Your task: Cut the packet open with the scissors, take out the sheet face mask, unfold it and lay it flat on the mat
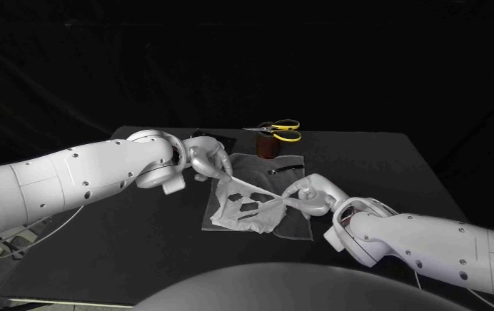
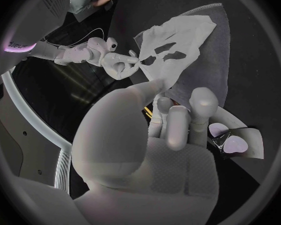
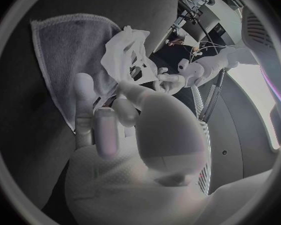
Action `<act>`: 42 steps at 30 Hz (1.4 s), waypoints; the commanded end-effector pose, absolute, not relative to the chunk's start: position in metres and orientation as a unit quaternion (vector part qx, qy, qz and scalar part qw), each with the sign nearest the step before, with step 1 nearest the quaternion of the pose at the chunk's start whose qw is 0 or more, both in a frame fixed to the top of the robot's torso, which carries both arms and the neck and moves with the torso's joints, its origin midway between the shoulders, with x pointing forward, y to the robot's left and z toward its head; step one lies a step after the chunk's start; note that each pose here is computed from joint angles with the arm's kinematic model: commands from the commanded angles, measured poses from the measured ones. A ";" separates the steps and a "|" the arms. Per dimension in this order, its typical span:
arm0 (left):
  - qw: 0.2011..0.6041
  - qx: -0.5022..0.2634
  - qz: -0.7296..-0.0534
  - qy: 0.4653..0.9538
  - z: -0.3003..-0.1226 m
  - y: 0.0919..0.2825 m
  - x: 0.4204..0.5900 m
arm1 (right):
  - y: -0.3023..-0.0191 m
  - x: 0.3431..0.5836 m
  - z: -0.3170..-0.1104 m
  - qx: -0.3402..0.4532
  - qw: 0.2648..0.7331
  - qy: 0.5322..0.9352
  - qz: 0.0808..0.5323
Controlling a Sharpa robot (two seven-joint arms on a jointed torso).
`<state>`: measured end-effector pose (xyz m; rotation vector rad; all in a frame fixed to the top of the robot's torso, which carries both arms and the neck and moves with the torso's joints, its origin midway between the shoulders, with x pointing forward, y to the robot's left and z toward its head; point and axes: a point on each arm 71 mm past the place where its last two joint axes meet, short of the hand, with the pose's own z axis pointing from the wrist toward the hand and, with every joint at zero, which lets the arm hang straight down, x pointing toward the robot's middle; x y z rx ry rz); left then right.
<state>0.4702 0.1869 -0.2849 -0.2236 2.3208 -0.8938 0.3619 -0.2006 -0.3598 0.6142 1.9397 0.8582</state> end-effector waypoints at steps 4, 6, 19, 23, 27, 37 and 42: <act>0.361 -0.048 -0.331 0.871 -0.277 0.185 0.486 | -0.202 0.380 -0.352 0.261 0.469 0.771 0.344; 0.368 -0.035 -0.326 0.870 -0.276 0.184 0.491 | -0.200 0.385 -0.350 0.255 0.465 0.775 0.344; 0.386 0.012 -0.304 0.871 -0.273 0.169 0.511 | -0.191 0.415 -0.344 0.189 0.446 0.819 0.309; 0.389 0.018 -0.301 0.871 -0.274 0.163 0.516 | -0.190 0.420 -0.344 0.179 0.448 0.824 0.297; 0.393 0.030 -0.292 0.872 -0.275 0.159 0.522 | -0.189 0.424 -0.345 0.174 0.456 0.824 0.288; 0.414 0.044 -0.265 0.869 -0.278 0.159 0.536 | -0.190 0.439 -0.341 0.188 0.501 0.797 0.278; 0.420 0.051 -0.255 0.870 -0.279 0.159 0.540 | -0.189 0.445 -0.339 0.201 0.513 0.785 0.281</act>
